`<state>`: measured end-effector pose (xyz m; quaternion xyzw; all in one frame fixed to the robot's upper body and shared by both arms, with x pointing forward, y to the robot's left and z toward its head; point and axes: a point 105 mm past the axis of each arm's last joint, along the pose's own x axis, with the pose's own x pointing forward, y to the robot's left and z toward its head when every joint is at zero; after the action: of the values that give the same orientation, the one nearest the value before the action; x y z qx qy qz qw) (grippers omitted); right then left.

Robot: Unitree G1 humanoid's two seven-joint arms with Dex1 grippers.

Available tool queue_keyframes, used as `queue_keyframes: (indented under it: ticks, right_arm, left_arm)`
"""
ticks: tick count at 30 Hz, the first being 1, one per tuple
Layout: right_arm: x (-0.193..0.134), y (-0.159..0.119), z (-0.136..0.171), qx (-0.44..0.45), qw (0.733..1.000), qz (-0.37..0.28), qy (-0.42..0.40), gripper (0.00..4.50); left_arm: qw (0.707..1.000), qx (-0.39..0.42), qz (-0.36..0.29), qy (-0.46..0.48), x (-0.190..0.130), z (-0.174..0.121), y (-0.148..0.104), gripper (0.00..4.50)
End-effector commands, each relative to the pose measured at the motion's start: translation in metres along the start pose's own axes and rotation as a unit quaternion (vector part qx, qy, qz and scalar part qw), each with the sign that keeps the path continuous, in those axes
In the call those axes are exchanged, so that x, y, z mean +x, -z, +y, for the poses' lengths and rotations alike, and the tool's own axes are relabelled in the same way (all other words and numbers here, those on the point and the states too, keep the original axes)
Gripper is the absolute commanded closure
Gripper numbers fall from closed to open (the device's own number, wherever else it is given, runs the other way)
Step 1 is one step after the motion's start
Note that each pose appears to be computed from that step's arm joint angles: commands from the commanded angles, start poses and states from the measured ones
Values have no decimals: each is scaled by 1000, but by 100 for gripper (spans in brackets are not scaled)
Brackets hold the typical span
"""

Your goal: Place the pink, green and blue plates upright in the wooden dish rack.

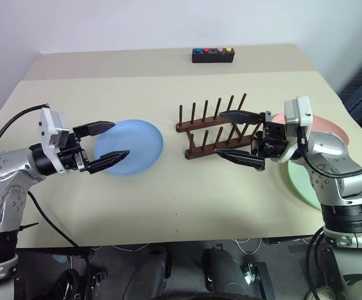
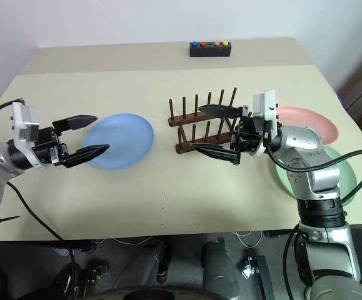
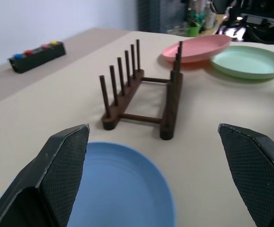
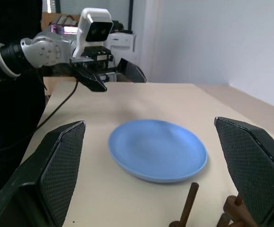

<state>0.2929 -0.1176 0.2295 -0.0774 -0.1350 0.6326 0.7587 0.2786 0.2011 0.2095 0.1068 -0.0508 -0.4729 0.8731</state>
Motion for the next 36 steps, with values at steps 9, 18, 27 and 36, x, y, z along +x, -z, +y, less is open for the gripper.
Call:
queue_keyframes:
  ticks: [9,18,27,36]
  right_arm:
    - [8,-9,-5,-21,999,-11,-23,3]
    - [2,-9,-7,-31,999,1,-10,3]
    - [1,-9,-1,-38,999,-1,12,3]
    - [-15,-13,5,-47,998,15,49,3]
  left_arm:
    - [999,28,-17,-25,-5,-5,-11,0]
    - [998,40,49,15,30,-6,12,0]
    - [992,-81,75,68,106,-7,37,0]
    - [976,-109,144,120,138,-14,62,0]
